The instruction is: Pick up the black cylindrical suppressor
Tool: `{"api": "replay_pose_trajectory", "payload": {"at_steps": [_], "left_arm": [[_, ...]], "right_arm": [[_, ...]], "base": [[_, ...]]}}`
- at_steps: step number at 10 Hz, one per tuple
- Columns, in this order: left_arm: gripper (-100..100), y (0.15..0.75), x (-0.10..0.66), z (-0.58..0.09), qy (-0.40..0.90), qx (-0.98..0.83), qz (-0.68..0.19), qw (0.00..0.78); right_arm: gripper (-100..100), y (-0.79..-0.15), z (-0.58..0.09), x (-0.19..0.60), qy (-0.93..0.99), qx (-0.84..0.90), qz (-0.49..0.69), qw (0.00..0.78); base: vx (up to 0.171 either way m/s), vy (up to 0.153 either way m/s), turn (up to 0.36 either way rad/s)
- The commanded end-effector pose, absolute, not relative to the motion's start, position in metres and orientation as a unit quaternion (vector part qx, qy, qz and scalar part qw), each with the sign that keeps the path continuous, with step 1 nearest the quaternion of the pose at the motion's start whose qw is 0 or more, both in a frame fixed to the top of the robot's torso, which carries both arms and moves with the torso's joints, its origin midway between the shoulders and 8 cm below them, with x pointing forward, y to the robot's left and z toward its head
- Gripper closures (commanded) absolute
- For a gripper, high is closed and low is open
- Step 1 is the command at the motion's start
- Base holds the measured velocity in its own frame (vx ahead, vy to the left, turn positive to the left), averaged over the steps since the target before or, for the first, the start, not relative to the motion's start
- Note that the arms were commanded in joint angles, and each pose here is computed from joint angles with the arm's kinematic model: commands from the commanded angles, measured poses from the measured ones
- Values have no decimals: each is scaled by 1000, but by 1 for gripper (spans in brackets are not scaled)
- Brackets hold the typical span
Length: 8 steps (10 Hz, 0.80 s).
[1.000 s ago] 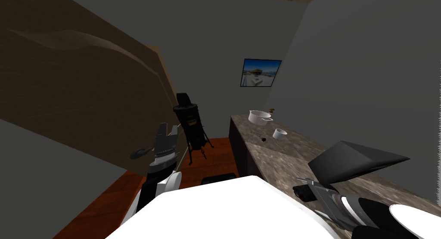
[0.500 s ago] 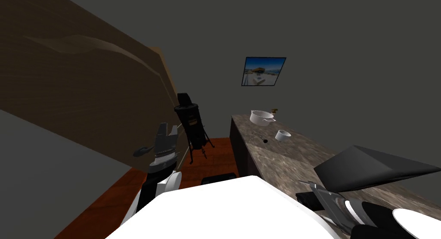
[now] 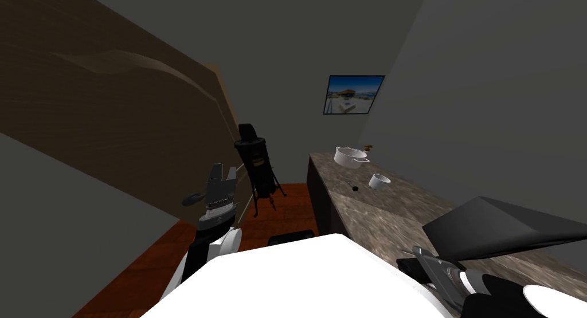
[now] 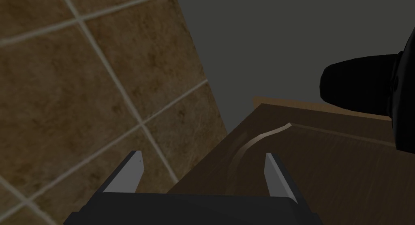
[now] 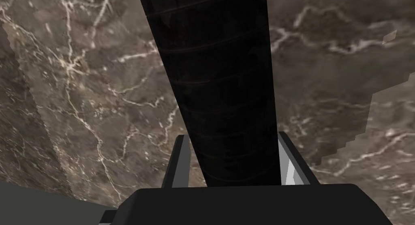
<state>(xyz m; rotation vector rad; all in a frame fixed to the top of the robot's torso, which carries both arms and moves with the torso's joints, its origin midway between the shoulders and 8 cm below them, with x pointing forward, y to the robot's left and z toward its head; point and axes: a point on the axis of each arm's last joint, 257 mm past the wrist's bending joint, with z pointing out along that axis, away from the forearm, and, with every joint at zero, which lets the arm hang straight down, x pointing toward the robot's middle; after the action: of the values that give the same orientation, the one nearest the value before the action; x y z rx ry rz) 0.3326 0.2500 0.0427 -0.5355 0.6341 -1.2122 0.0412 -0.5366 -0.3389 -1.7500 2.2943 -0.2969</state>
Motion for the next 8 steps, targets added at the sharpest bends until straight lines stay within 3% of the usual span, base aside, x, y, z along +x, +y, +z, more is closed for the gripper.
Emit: {"api": "replay_pose_trajectory", "payload": {"at_steps": [1, 4, 5, 6, 8], "left_arm": [[0, 250, 333, 43, 289, -244, -553, 742], [0, 250, 333, 43, 289, -244, -553, 742], [0, 250, 333, 43, 289, -244, -553, 742], [0, 250, 333, 43, 289, -244, -553, 742], [0, 250, 333, 43, 289, -244, -553, 742]], "right_arm": [[100, -537, -339, 41, 785, -599, -102, 120], [100, -537, -339, 42, 784, -600, -102, 120], [0, -537, -339, 42, 784, -600, -102, 120], [100, -537, -332, 45, 783, -602, -101, 120], [100, -536, -326, 49, 780, -606, -99, 120]], "base": [[-1, 1, 11], [0, 0, 0], [0, 0, 0], [2, -6, -87], [2, -7, -62]]}}
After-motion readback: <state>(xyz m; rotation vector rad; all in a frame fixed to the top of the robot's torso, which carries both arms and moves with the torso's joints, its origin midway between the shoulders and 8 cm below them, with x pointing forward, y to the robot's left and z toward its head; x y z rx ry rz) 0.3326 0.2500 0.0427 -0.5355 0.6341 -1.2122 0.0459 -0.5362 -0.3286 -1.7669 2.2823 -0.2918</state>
